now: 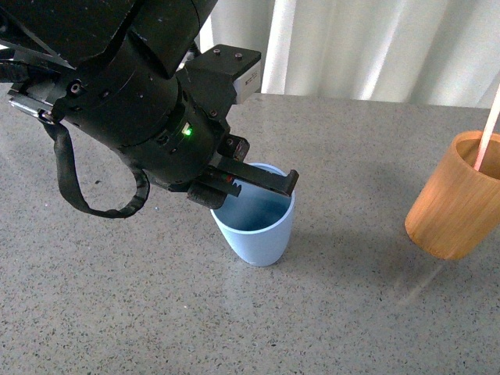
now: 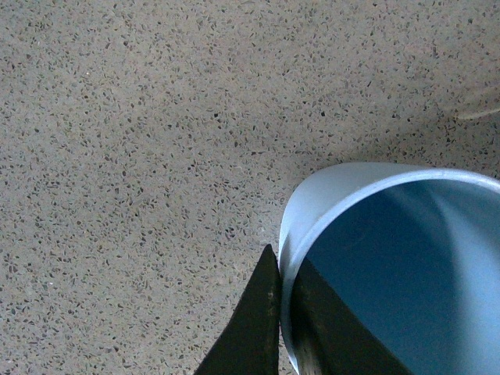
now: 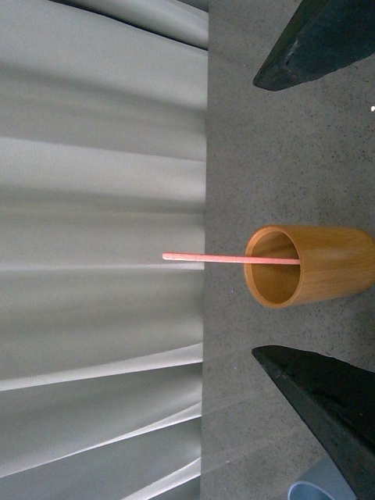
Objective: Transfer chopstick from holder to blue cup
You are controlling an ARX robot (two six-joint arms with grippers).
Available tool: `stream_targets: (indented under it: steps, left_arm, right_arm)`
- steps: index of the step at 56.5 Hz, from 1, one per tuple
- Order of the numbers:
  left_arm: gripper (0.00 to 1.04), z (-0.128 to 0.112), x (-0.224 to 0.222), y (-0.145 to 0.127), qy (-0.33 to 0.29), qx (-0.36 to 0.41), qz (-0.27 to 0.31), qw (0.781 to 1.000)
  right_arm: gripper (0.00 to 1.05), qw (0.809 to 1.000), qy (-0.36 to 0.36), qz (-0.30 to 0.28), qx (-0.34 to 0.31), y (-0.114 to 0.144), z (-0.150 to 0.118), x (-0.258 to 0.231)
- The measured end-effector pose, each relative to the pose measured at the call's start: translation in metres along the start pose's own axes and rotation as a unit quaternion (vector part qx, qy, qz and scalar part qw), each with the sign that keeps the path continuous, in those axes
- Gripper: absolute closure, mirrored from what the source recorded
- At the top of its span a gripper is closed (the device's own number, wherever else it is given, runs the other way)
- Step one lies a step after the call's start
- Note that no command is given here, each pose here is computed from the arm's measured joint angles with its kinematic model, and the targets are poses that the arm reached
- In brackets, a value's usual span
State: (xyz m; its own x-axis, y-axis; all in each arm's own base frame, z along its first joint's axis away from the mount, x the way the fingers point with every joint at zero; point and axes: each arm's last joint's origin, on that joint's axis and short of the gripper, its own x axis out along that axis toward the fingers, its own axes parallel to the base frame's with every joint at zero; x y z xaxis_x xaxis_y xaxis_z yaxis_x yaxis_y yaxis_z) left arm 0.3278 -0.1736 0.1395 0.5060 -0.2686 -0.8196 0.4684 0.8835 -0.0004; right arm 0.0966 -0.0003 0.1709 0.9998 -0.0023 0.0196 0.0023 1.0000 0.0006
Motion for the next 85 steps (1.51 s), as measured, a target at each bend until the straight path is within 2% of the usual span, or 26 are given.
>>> stream_targets:
  steps: [6, 33, 40, 42, 48, 56, 69, 79, 85]
  left_arm:
    - [1.01, 0.001, 0.001, -0.001, -0.004, 0.000, 0.000, 1.000]
    - [0.33, 0.002, 0.002, 0.000, -0.014, -0.001, -0.003, 1.000]
    - [0.08, 0.003, 0.002, 0.002, -0.016, -0.003, -0.002, 1.000]
    - [0.06, 0.003, 0.002, 0.003, -0.016, -0.004, -0.001, 1.000]
    - [0.07, 0.005, -0.001, 0.006, -0.021, -0.007, 0.000, 1.000]
    - [0.07, 0.024, -0.018, 0.018, -0.048, -0.018, 0.002, 0.999]
    - [0.07, 0.036, -0.054, 0.050, -0.093, -0.039, 0.002, 0.995]
    - [0.07, 0.026, -0.083, 0.123, -0.140, -0.093, 0.030, 0.985]
    - [0.07, 0.004, -0.100, 0.184, -0.154, -0.137, 0.073, 0.976]
  right_arm:
    - [0.10, 1.000, 0.000, 0.000, 0.000, 0.000, 0.000, 0.000]
    - [0.10, 1.000, 0.000, 0.000, 0.000, 0.000, 0.000, 0.000]
    - [0.10, 1.000, 0.000, 0.000, 0.000, 0.000, 0.000, 0.000]
    - [0.10, 1.000, 0.000, 0.000, 0.000, 0.000, 0.000, 0.000]
    - [0.10, 1.000, 0.000, 0.000, 0.000, 0.000, 0.000, 0.000]
    - [0.10, 1.000, 0.000, 0.000, 0.000, 0.000, 0.000, 0.000]
    - [0.10, 1.000, 0.000, 0.000, 0.000, 0.000, 0.000, 0.000]
    - [0.10, 1.000, 0.000, 0.000, 0.000, 0.000, 0.000, 0.000]
    - [0.10, 1.000, 0.000, 0.000, 0.000, 0.000, 0.000, 0.000]
